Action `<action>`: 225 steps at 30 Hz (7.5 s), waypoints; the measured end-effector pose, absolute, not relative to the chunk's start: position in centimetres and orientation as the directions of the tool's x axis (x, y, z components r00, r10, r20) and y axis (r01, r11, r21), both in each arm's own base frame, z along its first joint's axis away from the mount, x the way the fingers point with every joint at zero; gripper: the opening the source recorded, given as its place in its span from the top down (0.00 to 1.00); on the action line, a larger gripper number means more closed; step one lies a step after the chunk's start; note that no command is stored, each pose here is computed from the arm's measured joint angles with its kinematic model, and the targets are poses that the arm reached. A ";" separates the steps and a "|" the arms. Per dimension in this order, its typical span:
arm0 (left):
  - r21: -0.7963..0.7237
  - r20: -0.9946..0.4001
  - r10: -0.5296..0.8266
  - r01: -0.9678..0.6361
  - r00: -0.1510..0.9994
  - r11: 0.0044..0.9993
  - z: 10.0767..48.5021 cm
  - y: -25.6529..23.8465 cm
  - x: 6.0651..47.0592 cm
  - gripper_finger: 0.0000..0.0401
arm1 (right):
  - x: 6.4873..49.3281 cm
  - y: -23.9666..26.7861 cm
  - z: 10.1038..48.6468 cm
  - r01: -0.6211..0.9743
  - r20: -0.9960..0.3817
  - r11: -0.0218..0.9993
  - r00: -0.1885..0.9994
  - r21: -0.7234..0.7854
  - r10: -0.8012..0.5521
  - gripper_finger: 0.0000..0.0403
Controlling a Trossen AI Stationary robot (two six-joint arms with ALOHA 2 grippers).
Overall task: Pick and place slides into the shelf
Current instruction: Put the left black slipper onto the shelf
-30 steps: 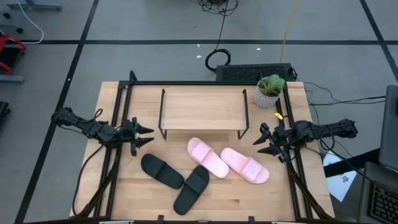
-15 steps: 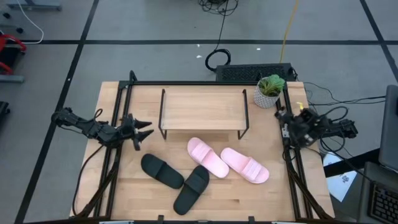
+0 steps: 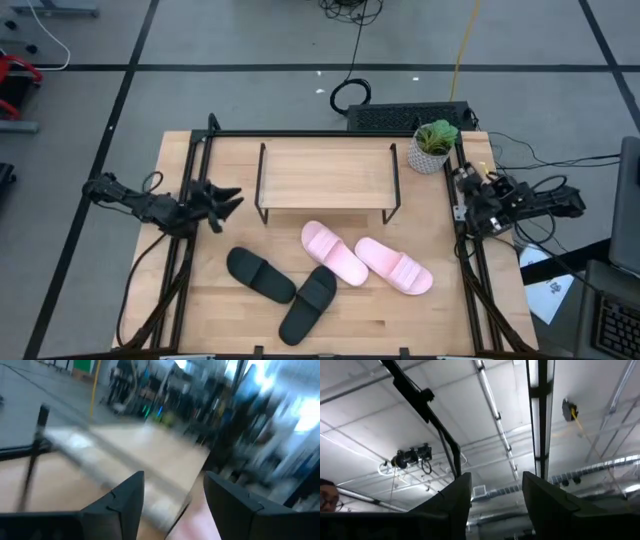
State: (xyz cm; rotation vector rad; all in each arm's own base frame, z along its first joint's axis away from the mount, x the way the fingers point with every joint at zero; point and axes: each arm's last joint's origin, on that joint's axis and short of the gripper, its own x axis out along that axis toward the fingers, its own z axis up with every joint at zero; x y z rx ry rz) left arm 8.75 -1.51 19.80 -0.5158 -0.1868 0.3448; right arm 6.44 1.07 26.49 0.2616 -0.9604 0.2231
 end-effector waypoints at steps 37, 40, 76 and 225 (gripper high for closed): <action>-0.532 0.134 -0.038 0.104 0.990 0.840 44.3 -5.6 11.3 0.49 | 8.3 1.4 30.3 -0.259 0.843 0.962 0.534 0.085 0.070 0.58; -0.560 0.047 -0.069 0.083 0.997 0.824 45.8 -8.1 13.6 0.49 | 8.3 1.4 30.3 -0.259 0.842 0.962 0.534 0.085 0.070 0.58; -0.451 -0.887 0.014 -0.874 0.461 0.179 28.5 -28.3 21.1 0.49 | 7.6 1.7 30.7 -0.535 0.875 0.840 0.445 0.089 0.190 0.58; 0.089 -0.985 0.173 -0.876 -0.007 0.474 28.6 -22.5 27.1 1.00 | 9.2 1.8 29.6 -0.437 0.767 0.883 0.622 0.173 0.157 0.58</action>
